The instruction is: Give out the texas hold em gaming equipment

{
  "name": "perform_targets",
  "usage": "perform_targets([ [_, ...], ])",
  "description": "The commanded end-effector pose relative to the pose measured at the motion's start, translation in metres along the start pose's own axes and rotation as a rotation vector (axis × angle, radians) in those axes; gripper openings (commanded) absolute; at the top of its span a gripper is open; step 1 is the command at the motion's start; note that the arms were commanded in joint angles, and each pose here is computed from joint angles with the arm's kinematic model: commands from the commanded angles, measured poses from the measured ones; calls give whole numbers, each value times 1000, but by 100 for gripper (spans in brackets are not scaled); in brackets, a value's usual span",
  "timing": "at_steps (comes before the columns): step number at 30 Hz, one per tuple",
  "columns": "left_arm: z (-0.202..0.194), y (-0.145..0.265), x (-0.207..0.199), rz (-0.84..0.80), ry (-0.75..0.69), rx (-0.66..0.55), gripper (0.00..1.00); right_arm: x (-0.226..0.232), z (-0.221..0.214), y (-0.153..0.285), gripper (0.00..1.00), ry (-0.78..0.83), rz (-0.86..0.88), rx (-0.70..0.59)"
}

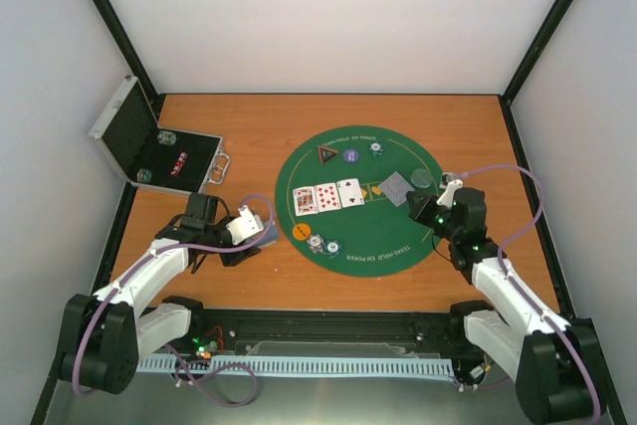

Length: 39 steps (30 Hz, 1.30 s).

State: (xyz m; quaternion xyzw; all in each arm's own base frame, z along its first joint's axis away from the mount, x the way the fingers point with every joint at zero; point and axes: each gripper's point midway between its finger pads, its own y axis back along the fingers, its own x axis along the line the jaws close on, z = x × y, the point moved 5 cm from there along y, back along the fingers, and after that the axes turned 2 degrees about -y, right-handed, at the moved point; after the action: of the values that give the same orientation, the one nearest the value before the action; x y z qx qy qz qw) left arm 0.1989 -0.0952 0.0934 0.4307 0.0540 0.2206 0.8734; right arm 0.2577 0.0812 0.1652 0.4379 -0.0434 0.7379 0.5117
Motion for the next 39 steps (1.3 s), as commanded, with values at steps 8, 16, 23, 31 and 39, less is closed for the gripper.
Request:
perform_targets([
  [8, 3, -2, 5, 12, 4, -23, 56, 9, 16, -37, 3, -105, 12, -78],
  [16, 3, -1, 4, 8, 2, -28, 56, 4, 3, -61, 3, -252, -42, -127],
  [23, 4, 0, 3, 13, -9, -36, 56, 0, -2, -71, 3, -289, -112, -179],
  [31, 6, 3, 2, 18, -15, -46, 56, -13, -15, -93, 3, -373, -128, -137],
  [39, 6, 3, 2, 18, -14, -47, 56, -28, -33, -105, 3, -444, -165, -119],
])
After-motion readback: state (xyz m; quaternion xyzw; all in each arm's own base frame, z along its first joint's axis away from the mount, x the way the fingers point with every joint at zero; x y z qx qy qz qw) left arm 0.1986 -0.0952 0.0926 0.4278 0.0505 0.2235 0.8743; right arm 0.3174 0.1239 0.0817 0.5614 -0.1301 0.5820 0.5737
